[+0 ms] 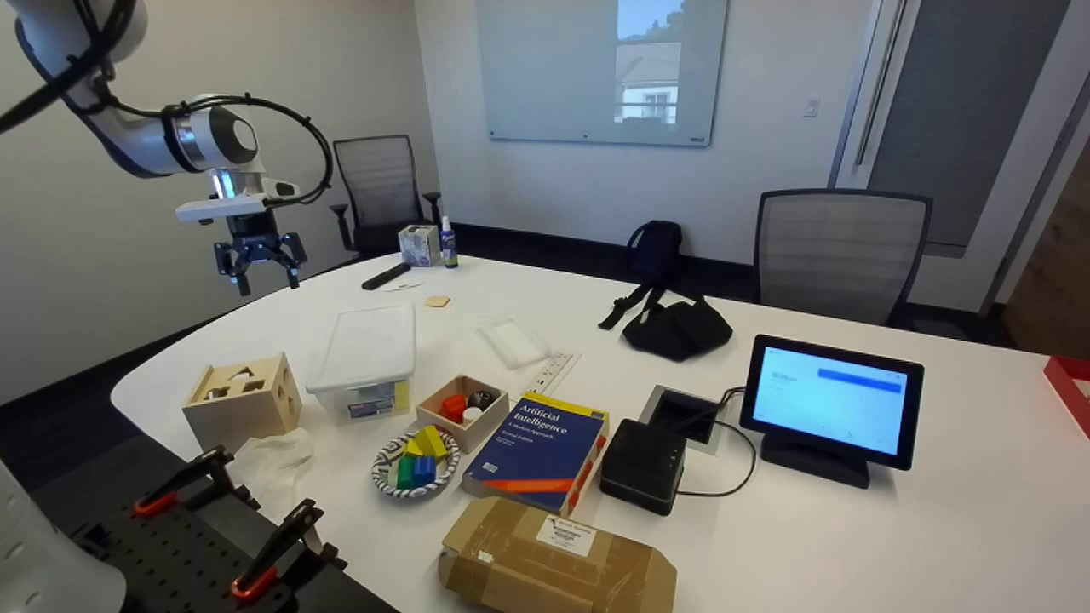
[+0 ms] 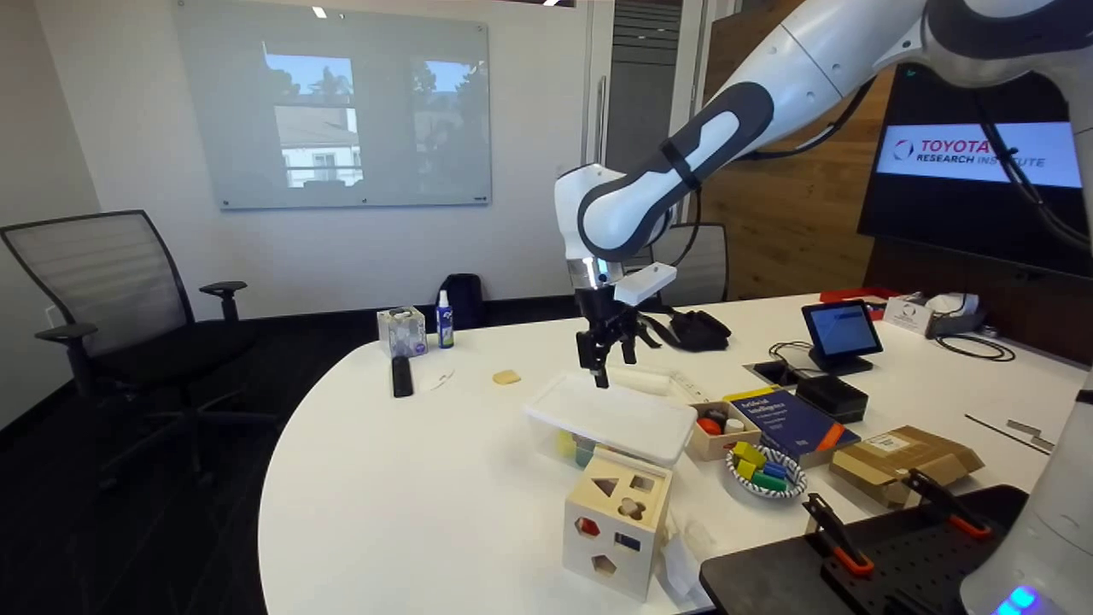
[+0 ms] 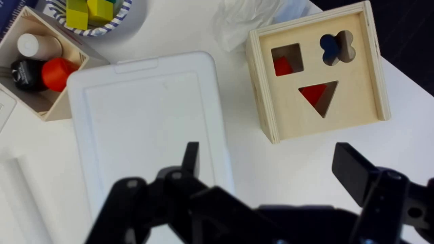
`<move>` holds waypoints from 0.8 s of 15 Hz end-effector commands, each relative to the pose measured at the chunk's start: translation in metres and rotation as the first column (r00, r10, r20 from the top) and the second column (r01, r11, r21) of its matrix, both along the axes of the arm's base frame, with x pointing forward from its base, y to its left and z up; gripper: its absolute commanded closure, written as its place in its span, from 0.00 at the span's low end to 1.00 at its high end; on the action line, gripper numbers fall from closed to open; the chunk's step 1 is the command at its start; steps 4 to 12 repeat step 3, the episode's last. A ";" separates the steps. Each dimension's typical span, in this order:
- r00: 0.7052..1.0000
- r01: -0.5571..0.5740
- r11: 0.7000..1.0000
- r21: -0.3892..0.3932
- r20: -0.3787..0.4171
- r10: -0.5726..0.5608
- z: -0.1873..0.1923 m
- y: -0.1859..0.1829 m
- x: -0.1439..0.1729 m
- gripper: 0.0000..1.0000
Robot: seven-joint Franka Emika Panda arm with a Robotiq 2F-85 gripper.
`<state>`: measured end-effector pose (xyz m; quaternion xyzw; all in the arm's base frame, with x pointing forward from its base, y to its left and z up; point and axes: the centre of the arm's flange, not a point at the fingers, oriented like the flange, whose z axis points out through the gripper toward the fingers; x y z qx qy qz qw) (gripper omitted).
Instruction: Remove the orange block from the white plate and put it in the shape sorter through the square opening
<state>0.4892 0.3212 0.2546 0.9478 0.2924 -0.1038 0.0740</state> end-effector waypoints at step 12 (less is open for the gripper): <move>1.000 0.001 1.000 -0.001 -0.005 -0.001 -0.004 0.000 0.001 0.00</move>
